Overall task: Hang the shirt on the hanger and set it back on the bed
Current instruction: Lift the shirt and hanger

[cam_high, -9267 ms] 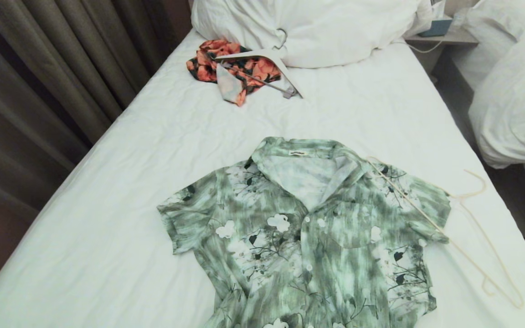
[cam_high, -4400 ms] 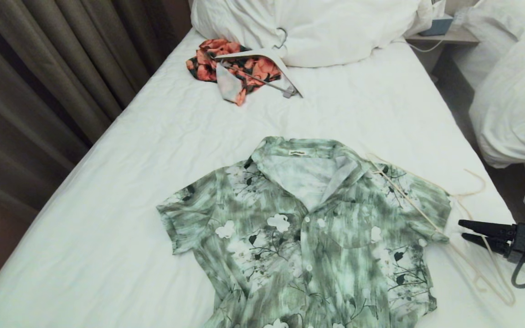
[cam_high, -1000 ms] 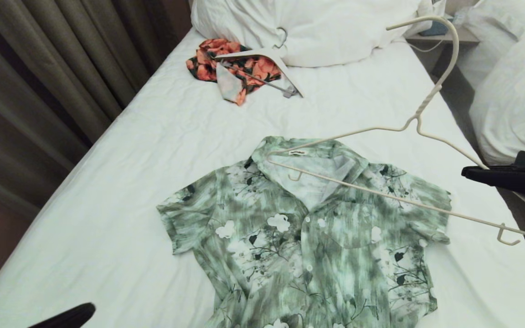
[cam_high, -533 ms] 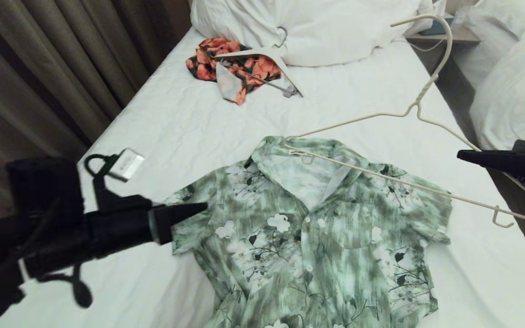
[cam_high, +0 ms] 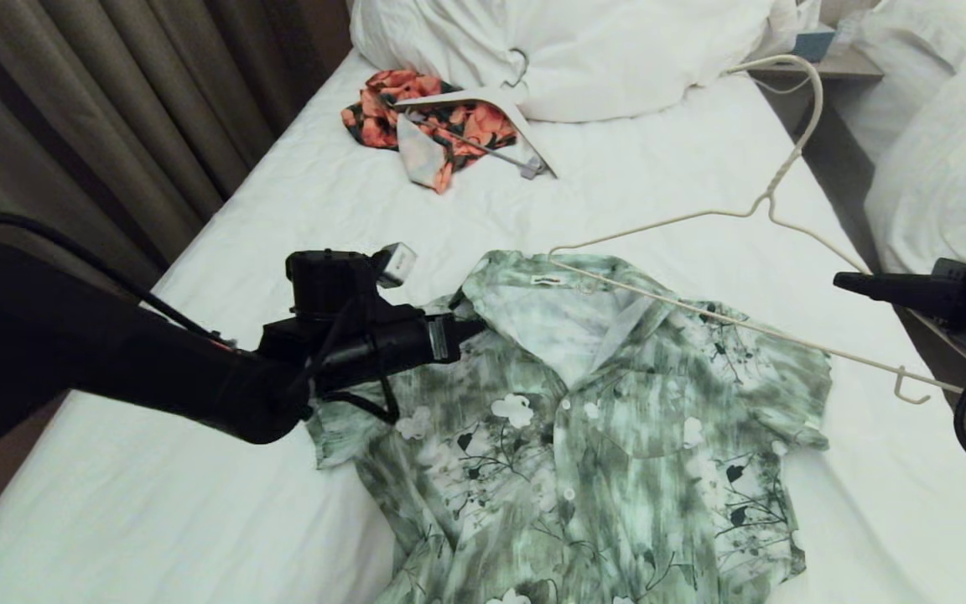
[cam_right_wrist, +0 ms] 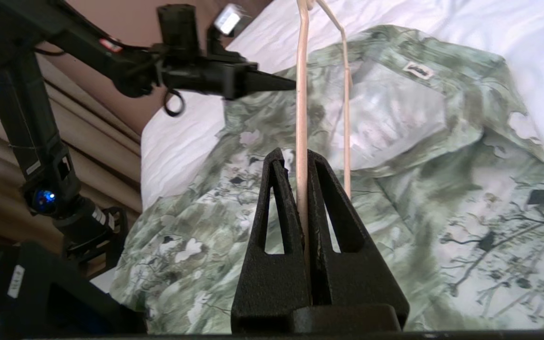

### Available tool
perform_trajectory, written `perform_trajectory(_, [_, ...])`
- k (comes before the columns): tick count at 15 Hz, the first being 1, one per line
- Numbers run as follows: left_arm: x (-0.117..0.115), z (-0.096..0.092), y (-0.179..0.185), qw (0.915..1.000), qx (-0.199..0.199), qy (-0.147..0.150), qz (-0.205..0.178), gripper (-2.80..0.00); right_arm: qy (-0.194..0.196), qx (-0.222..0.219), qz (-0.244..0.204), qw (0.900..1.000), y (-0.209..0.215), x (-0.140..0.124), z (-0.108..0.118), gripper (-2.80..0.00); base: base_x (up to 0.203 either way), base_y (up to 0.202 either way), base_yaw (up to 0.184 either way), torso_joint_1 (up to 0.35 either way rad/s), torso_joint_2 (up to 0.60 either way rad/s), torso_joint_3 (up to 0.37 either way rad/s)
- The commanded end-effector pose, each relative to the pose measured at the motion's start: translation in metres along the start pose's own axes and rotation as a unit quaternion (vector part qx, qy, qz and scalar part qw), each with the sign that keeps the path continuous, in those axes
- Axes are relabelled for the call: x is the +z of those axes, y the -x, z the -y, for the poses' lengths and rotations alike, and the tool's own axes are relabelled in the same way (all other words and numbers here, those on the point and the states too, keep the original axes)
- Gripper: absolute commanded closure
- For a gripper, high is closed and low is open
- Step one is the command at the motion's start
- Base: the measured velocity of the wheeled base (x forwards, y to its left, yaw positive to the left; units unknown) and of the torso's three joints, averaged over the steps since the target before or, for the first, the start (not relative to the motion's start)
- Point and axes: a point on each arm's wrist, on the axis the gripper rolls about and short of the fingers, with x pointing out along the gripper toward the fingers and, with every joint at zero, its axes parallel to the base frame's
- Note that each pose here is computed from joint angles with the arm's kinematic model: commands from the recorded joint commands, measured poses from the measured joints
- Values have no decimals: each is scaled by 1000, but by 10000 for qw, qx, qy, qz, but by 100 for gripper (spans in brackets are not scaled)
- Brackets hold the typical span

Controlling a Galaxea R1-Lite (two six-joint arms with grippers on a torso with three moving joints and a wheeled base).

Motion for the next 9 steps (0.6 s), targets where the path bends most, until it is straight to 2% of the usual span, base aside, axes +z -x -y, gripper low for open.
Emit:
perform_trajectory(1, [-7,-15,-13,9999,148,54,-61,-280,-72,10,-24,10000,-1,-3,9,0,0,0,0,0,0,0])
perform_trajectory(6, [4,-2,2,9999,51,21,84,-280,-194,8,-59,9998,-3,-9,18,0,0,0,0,0,0,0])
perform_trajectory(9, [0,9,-9,10000,-50,-24,51,-280,-229,4,-70,9997,-3,-11,20,0,0,0,0,0,0,0])
